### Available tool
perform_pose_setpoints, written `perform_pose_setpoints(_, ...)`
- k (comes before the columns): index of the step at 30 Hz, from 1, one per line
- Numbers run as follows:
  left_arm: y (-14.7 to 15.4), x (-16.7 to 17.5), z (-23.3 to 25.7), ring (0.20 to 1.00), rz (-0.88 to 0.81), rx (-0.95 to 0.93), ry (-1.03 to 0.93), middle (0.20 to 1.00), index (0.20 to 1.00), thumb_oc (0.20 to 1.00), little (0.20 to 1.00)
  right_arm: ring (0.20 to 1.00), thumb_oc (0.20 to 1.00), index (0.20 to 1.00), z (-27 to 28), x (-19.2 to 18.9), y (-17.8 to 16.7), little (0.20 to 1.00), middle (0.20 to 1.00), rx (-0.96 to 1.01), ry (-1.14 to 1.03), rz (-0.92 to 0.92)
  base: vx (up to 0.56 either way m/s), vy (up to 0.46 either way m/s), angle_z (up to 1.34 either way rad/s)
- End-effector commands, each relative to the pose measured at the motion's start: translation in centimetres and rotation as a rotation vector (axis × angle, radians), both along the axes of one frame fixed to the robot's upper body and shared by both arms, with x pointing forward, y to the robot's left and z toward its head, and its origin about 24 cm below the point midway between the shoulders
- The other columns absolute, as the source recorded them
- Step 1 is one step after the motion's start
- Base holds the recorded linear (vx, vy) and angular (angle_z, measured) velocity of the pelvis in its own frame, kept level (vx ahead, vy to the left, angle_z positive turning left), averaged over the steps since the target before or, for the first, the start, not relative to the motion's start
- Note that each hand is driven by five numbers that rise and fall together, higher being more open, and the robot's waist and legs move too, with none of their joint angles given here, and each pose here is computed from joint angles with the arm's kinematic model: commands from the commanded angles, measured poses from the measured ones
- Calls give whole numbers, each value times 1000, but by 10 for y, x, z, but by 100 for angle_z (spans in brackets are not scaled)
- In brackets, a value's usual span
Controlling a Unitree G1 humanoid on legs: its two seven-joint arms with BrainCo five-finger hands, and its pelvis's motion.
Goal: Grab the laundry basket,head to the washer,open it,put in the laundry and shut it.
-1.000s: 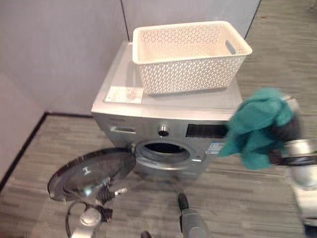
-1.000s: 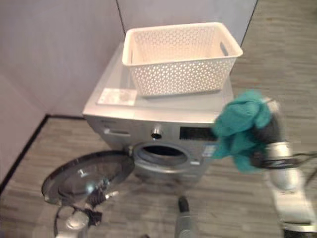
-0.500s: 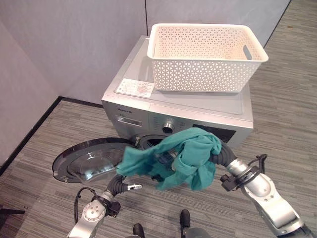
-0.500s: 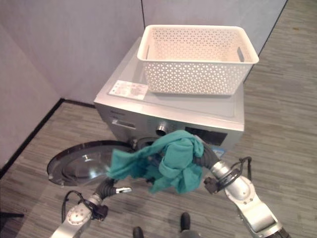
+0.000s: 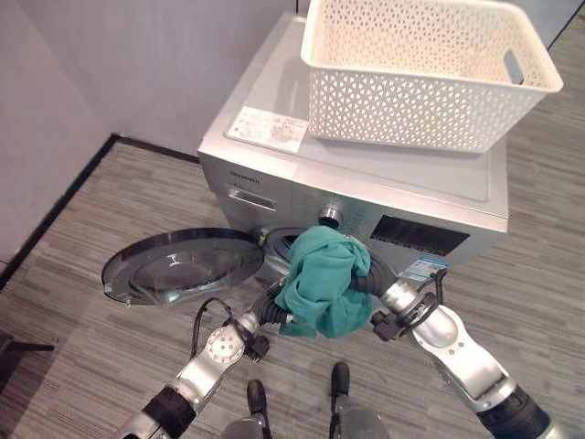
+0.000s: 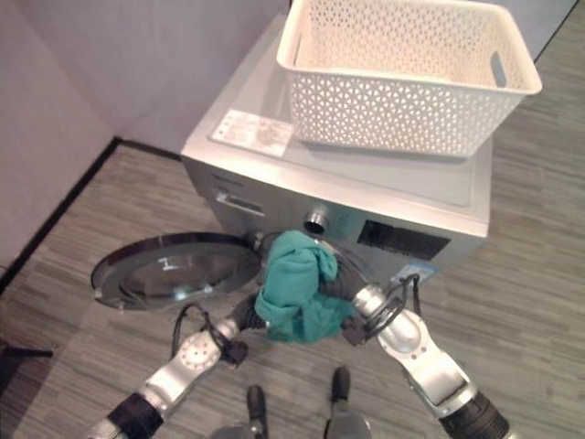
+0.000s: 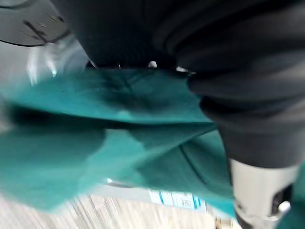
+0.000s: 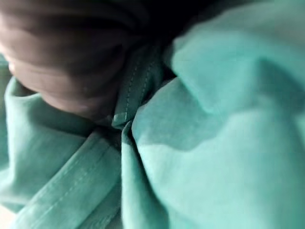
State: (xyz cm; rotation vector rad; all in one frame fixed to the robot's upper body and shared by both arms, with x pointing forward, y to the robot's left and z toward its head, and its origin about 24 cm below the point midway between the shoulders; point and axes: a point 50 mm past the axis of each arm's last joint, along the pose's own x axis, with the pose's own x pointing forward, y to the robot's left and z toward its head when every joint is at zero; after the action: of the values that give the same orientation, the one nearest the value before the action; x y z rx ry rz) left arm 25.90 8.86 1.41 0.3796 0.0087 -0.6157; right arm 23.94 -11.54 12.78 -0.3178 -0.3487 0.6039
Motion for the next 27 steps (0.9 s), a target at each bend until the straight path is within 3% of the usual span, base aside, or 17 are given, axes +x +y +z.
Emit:
perform_pose_setpoints(1,-13,9,14,1000,-34,22,-146,1000,1000,1000,1000,200,200,200,52,-4,18,200,200,176,-235,79,-34,-7,-2)
perform_pose_setpoints(12,-51,11,15,1000,-8,-97,-113,1000,1000,1000,1000,200,200,200,49,2,27,200,200,221,-215,42,-22,-10,1)
perform_pose_setpoints(25,-47,29,50,1000,145,-323,-174,1000,1000,1000,1000,200,200,200,20,0,36,200,200,236,-50,67,-5,-21,5)
perform_pose_setpoints(26,-51,28,48,517,132,-306,-176,517,517,517,517,200,200,200,19,-1,38,200,200,241,-36,83,2,-25,13)
perform_pose_setpoints(27,-51,27,45,200,136,-295,-170,200,200,200,200,200,200,200,18,-1,39,200,200,240,-29,86,1,-35,10)
